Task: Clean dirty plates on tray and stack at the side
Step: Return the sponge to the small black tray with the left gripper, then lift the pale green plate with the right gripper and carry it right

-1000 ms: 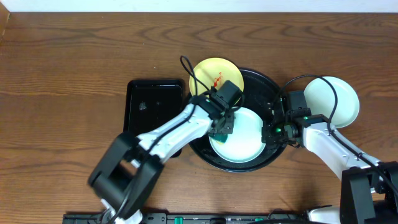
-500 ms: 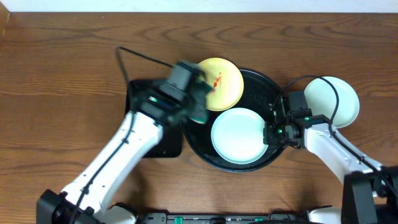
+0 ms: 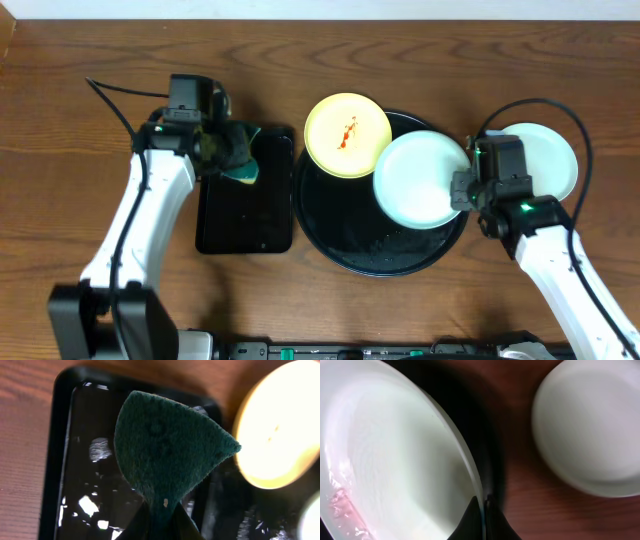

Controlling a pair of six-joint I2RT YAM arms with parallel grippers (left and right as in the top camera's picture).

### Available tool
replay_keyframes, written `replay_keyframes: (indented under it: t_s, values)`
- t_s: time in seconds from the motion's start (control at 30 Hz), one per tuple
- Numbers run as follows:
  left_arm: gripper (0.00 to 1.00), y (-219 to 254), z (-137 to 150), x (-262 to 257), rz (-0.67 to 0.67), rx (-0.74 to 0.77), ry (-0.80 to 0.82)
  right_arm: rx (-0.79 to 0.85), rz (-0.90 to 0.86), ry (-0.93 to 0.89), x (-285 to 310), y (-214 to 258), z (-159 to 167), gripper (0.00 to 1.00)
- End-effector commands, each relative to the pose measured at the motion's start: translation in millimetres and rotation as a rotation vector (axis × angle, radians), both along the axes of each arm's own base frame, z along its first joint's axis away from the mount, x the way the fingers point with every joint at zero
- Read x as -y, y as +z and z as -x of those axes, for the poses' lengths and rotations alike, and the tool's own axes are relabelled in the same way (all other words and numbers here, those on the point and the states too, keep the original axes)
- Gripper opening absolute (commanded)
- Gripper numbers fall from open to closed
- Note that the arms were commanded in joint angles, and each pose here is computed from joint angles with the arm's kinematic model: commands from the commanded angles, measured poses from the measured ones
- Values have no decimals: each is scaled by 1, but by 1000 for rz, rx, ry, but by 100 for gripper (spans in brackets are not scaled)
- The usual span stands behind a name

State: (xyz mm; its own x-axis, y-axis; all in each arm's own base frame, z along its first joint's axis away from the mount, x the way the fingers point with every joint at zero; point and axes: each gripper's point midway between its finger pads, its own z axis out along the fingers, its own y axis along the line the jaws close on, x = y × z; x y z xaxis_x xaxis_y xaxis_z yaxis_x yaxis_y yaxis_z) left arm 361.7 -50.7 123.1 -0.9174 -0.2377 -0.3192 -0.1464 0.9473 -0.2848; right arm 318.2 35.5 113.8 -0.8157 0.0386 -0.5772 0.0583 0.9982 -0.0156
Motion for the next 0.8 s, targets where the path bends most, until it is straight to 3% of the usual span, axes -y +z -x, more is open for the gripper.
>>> replay_keyframes:
  t_s: [0.0,0.3,0.53,0.77]
  values:
    - [7,-24,4,0,18,-58,-75,117,156,-8,19,39,-11,1]
    - [8,-88,11,1,20,-240,-74,268,515,61,21,94,-17,1]
    - [7,-108,15,0,17,-295,-73,343,739,111,2,124,-15,1]
    - [7,-123,18,-3,2,-329,-69,422,842,189,-28,146,-13,1]
